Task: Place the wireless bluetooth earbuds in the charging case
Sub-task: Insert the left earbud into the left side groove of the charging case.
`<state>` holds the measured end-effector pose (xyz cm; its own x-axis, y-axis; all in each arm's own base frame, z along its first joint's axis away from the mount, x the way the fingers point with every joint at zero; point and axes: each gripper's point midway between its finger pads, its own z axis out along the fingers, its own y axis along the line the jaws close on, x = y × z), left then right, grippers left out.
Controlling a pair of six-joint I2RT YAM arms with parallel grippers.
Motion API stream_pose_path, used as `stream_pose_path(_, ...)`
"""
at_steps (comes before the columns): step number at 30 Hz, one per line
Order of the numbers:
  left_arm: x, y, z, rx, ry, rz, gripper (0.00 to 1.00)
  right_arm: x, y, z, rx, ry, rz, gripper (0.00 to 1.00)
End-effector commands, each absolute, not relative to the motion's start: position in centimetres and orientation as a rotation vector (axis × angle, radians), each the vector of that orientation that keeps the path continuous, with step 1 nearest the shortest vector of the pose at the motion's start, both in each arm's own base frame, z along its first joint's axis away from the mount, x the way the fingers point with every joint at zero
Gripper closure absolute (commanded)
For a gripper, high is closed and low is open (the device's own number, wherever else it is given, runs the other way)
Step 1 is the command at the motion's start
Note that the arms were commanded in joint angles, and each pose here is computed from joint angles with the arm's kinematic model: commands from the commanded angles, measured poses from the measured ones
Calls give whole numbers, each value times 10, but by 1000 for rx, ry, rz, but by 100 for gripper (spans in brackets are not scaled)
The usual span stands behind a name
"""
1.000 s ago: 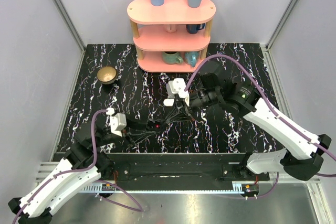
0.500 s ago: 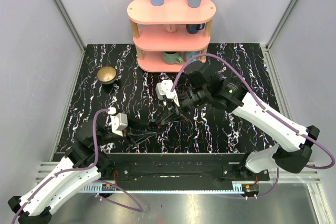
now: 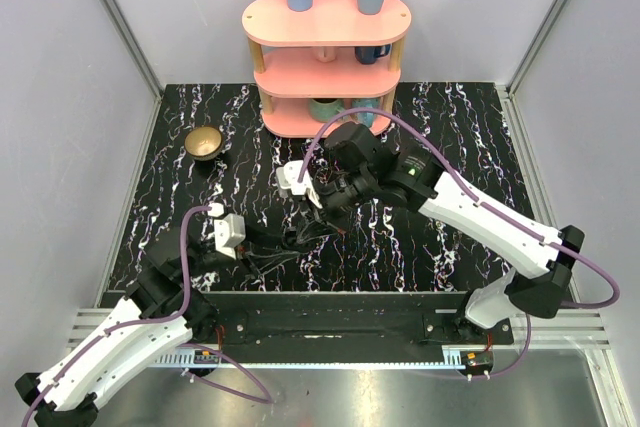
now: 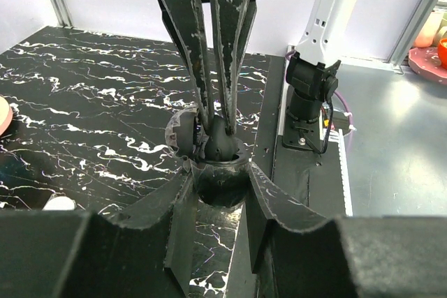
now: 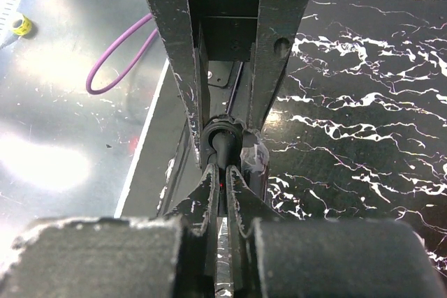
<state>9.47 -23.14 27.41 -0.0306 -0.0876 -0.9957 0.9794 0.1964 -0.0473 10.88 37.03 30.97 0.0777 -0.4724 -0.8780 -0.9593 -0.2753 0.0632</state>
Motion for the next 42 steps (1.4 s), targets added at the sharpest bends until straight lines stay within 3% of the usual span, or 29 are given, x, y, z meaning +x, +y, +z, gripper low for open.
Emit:
stream_pose_path(1,92,-229,306,962,1156,-1119,100,108,374,321,-1820,1373,1094,100)
stream_pose_path(13,96,-228,306,937,1167,-1107,100,101,385,302,-1894,1414,1023,98)
stream_pose_path(16,98,-227,307,923,1171,-1096,100,102,390,296,-1903,1440,980,93)
stream_pose_path(17,99,-226,306,917,1174,-1093,100,105,391,293,-1900,1452,961,87)
stream_pose_path(21,106,-222,307,873,1186,-1061,100,104,395,293,-1894,1446,943,76)
stream_pose_path(42,124,-210,308,747,1219,-976,99,118,389,335,-1669,1283,865,52)
